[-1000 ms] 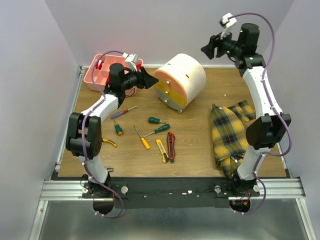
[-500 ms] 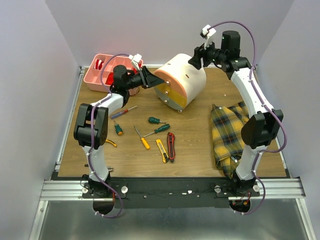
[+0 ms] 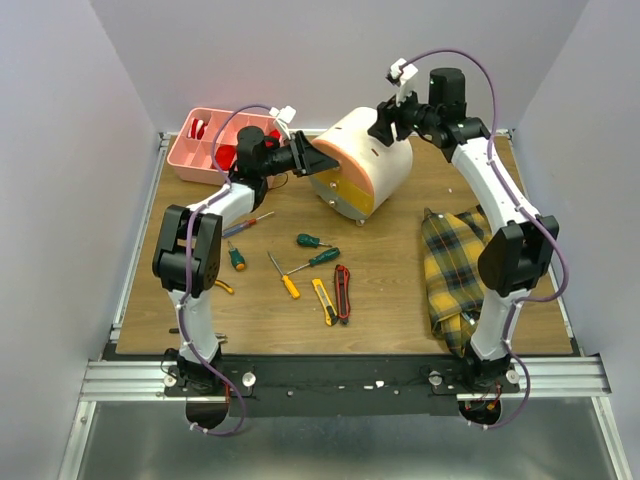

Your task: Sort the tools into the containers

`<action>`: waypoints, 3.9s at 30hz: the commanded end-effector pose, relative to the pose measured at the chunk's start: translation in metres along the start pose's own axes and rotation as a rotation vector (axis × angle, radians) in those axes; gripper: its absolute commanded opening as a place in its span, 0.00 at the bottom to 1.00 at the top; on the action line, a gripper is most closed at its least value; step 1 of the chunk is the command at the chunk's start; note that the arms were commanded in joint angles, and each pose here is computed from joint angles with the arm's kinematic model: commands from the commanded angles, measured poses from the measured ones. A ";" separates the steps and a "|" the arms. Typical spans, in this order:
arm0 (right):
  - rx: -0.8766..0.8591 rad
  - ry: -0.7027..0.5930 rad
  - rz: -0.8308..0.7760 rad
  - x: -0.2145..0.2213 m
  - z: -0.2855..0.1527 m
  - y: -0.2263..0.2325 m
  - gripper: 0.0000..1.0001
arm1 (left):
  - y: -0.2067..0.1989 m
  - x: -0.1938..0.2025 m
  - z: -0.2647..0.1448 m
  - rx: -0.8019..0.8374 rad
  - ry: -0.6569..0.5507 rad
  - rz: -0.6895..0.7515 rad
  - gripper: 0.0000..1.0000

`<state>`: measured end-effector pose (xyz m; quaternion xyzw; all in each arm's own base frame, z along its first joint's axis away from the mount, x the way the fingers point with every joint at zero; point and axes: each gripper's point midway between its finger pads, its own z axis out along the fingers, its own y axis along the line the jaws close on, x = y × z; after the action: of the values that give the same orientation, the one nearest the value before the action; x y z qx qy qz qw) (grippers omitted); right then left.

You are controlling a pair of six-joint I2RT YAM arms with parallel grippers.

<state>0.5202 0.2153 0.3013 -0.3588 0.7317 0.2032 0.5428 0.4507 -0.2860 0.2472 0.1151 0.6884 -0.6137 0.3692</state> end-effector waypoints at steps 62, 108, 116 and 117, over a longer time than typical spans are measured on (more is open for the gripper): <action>0.054 0.153 -0.003 0.061 0.042 0.000 0.68 | -0.009 -0.015 -0.015 -0.106 -0.047 0.119 0.18; 0.121 0.140 -0.013 0.053 0.036 -0.011 0.81 | 0.060 0.084 -0.268 -1.064 0.298 0.076 0.62; 0.134 0.105 -0.027 0.029 0.015 -0.008 0.85 | 0.077 0.116 -0.290 -1.199 0.242 -0.120 0.63; 0.132 0.130 -0.010 0.035 0.016 -0.008 0.85 | 0.080 0.117 -0.289 -1.193 0.229 -0.117 0.63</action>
<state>0.5469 0.2198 0.2878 -0.3429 0.7348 0.1366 0.5690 0.3246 -0.0406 0.1213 -0.0141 0.9488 -0.1387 0.2833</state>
